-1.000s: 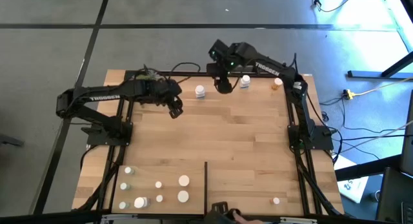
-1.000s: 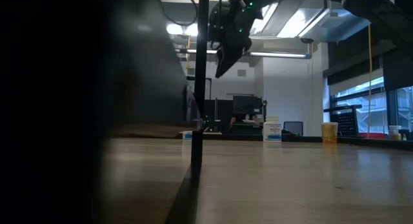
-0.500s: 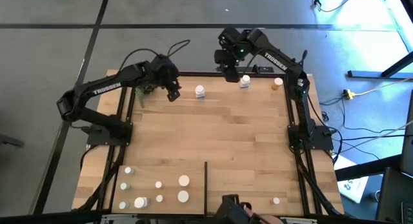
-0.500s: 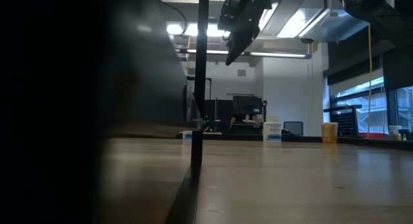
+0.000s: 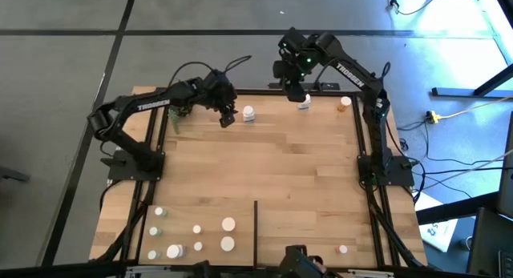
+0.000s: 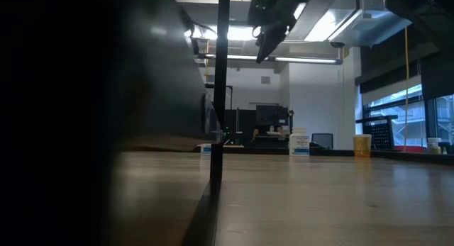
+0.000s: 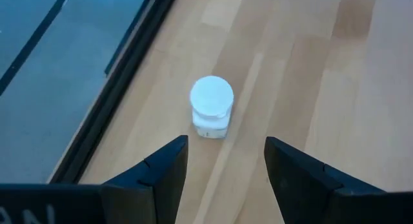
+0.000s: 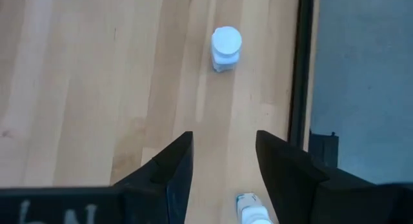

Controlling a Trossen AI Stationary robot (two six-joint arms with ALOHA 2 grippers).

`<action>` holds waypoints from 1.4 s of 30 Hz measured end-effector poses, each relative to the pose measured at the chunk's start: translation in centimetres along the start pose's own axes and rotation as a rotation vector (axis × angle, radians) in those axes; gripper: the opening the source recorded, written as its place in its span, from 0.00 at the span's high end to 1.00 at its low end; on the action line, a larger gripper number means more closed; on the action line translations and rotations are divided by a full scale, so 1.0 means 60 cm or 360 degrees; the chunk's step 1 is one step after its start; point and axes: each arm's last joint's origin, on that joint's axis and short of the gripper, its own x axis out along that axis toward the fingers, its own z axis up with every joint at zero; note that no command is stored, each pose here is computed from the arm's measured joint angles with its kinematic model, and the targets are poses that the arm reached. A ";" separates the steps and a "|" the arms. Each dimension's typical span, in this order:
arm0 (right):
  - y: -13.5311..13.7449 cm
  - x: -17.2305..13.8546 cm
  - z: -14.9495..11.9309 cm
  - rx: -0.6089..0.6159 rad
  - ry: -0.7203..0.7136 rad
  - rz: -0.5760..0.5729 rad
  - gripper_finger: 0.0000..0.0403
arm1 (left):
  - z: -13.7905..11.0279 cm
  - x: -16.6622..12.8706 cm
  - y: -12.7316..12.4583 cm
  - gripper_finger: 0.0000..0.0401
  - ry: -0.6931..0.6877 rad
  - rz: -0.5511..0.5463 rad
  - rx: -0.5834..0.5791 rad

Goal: Pick and place medicine bottles onto shelf by color
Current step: Put the left white pill bottle on the shelf aligned with the other white pill bottle

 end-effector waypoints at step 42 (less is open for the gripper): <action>-0.013 -0.013 -0.001 -0.0095 -0.0012 -0.0177 0.58 | 0.005 0.094 -0.021 0.51 -0.0028 0.0000 0.0065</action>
